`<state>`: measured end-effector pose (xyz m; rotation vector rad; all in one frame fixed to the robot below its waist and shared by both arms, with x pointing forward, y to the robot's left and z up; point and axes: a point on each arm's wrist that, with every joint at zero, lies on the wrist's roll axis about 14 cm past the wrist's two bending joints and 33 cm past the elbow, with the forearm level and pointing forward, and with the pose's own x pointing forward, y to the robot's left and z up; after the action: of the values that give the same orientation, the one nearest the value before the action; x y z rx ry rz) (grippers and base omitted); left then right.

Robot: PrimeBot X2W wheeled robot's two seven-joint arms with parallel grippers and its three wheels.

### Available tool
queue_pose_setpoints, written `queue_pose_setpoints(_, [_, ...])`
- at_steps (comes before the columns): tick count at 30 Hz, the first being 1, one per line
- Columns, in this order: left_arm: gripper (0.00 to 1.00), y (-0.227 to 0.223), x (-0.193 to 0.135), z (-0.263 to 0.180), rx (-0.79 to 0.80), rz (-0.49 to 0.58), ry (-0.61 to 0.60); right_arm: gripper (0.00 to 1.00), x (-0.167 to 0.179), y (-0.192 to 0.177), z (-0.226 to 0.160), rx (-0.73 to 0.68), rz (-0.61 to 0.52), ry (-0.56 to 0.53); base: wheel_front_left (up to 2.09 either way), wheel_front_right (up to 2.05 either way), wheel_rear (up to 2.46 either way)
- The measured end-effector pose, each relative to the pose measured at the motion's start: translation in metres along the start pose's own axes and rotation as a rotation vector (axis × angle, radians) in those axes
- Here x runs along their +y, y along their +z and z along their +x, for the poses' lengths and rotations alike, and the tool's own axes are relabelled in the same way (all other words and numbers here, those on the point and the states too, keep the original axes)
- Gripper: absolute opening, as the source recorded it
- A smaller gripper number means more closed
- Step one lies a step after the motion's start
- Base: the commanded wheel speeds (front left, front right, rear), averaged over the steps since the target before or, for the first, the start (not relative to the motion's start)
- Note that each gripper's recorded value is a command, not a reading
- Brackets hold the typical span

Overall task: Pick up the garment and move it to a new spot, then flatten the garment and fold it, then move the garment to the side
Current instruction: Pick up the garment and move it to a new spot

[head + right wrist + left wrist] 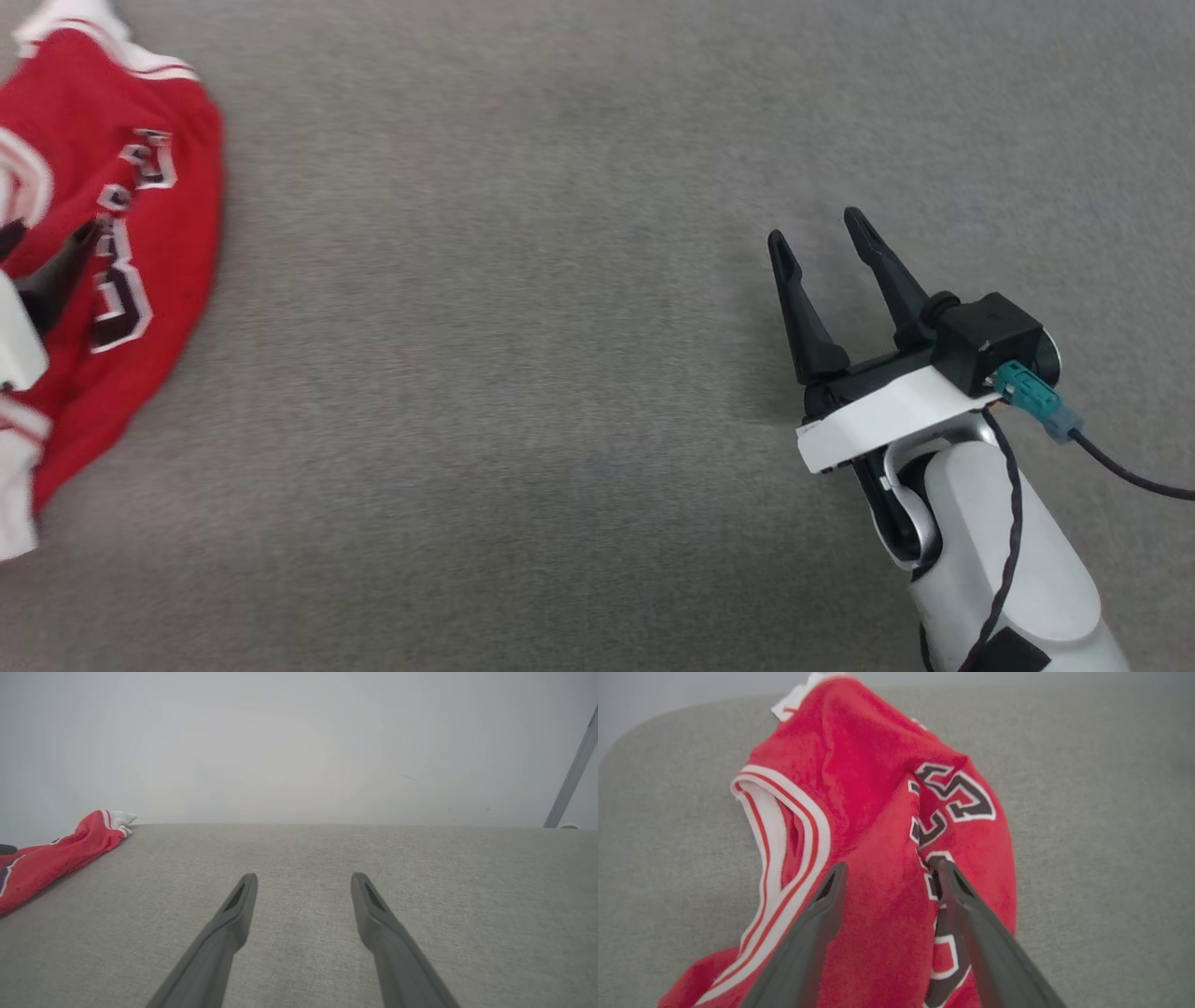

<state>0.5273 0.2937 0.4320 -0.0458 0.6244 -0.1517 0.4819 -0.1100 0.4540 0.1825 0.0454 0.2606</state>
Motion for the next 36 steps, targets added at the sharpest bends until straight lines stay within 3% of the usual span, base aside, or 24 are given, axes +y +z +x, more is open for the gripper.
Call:
queue_pose_setpoints(6, [1.0,-0.041,0.001,0.03,0.222,0.0,-0.012,1.0,-0.02,-0.008,-0.006,0.018,-0.009,-0.047,0.0,0.0,0.0])
queue_pose_setpoints(10, [1.0,-0.048,0.01,0.046,0.264,0.045,0.012,1.0,-0.033,-0.014,-0.011,0.034,-0.01,-0.08,0.0,0.0,0.0])
queue_pose_setpoints(17, [1.0,-0.058,0.009,0.06,0.323,0.013,0.008,1.0,-0.04,-0.019,-0.014,0.045,-0.016,-0.099,0.0,0.0,0.0])
queue_pose_setpoints(18, [0.89,-0.058,0.009,0.059,0.323,0.021,0.007,1.0,-0.04,-0.018,-0.013,0.044,-0.017,-0.098,0.0,0.0,0.0])
queue_pose_setpoints(20, [0.14,-0.057,0.009,0.058,0.315,0.032,0.01,1.0,-0.038,-0.015,-0.013,0.035,-0.022,-0.092,0.0,0.0,0.0])
queue_pose_setpoints(21, [0.0,-0.053,0.008,0.057,0.284,0.055,0.011,1.0,-0.037,-0.011,-0.013,0.027,-0.026,-0.088,0.0,0.0,0.0])
queue_pose_setpoints(26, [0.0,-0.032,0.011,0.05,0.134,0.154,0.035,1.0,-0.031,0.001,-0.014,0.002,-0.03,-0.077,0.0,0.0,0.0])
queue_pose_setpoints(30, [0.0,0.015,0.004,0.044,-0.059,0.256,0.035,1.0,-0.027,0.011,-0.02,-0.019,-0.03,-0.073,0.0,0.0,0.0])
queue_pose_setpoints(36, [0.0,0.077,-0.046,0.035,-0.284,0.367,-0.069,1.0,-0.026,0.029,-0.031,-0.057,-0.02,-0.087,0.0,0.0,0.0])
